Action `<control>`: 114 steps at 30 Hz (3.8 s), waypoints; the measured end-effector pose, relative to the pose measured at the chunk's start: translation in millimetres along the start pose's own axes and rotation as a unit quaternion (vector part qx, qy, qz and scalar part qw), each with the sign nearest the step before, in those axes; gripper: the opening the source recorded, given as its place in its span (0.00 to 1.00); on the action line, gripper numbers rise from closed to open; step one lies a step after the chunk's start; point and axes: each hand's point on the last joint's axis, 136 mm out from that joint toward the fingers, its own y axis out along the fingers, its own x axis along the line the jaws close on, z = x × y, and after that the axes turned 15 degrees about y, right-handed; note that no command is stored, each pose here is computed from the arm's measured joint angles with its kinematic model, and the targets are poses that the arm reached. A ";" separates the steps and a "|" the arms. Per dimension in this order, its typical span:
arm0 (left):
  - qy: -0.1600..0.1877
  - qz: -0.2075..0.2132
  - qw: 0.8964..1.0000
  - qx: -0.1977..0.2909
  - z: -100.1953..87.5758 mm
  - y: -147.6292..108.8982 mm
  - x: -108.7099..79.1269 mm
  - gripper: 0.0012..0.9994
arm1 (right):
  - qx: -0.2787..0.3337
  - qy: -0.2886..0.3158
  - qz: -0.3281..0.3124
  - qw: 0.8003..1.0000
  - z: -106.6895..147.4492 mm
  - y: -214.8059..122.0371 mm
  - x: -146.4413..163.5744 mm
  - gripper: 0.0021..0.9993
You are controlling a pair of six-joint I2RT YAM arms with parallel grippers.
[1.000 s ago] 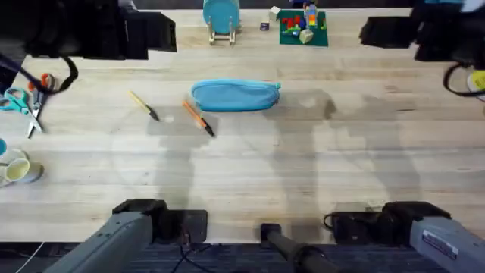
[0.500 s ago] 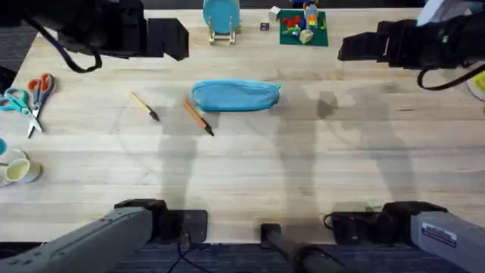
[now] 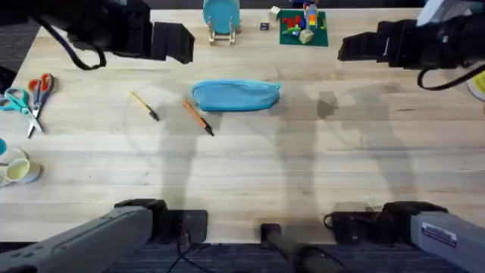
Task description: Unzip the bag, pick up the pens from the table one at a time and place them inside, then zip the bag closed.
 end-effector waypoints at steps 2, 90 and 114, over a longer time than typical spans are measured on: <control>0.021 0.018 1.000 -0.010 -2.3 -0.7 -2.9 0.99 | 0.000 0.000 0.000 1.000 -0.1 0.1 0.0 1.00; 0.306 0.348 0.844 -0.269 21.3 113.3 21.9 0.99 | 0.002 0.000 0.001 1.000 0.7 0.1 -0.3 1.00; 0.367 0.400 0.789 -0.288 22.7 145.4 -16.7 0.99 | 0.002 0.000 0.000 1.000 0.8 0.0 -0.2 1.00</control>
